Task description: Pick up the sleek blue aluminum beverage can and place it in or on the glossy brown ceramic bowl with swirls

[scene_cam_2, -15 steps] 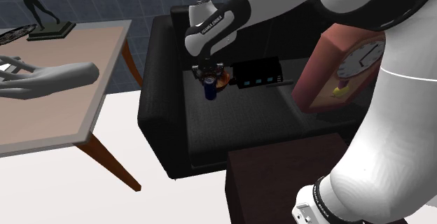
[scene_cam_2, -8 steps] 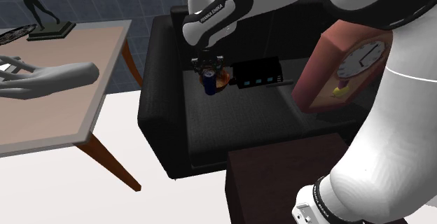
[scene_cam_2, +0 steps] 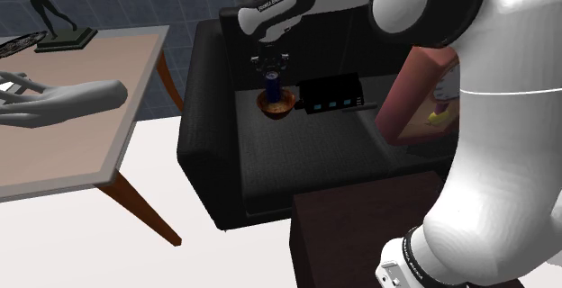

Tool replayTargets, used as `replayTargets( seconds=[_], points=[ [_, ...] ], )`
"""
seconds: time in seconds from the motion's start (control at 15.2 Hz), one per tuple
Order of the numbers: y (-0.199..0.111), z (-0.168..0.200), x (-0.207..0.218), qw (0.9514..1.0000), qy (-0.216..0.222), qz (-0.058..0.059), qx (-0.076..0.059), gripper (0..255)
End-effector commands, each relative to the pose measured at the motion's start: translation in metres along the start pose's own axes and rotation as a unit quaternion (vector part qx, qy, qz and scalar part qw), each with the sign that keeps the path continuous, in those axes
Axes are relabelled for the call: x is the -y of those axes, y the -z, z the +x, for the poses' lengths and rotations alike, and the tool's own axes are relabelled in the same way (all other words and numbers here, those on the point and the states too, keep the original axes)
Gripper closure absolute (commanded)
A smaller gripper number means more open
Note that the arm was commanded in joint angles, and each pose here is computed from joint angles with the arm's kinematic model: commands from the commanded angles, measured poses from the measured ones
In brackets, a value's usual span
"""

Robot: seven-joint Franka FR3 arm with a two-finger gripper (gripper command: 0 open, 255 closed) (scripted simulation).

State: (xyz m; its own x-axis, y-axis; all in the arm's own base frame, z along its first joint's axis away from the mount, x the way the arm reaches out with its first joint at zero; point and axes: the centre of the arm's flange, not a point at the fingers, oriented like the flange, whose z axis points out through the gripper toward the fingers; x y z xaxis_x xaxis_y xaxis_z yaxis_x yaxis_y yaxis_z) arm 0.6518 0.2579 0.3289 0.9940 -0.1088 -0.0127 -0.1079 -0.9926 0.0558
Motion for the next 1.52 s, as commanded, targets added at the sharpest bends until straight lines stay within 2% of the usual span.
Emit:
replayTargets(
  seconds=[0.0,0.4,1.45],
  points=[
    [0.004,0.026,-0.004,1.0,0.0,0.0,0.0,255],
    [0.014,0.109,-0.018,1.0,0.0,0.0,0.0,255],
    [-0.071,0.11,-0.013,1.0,0.0,0.0,0.0,255]
  ],
)
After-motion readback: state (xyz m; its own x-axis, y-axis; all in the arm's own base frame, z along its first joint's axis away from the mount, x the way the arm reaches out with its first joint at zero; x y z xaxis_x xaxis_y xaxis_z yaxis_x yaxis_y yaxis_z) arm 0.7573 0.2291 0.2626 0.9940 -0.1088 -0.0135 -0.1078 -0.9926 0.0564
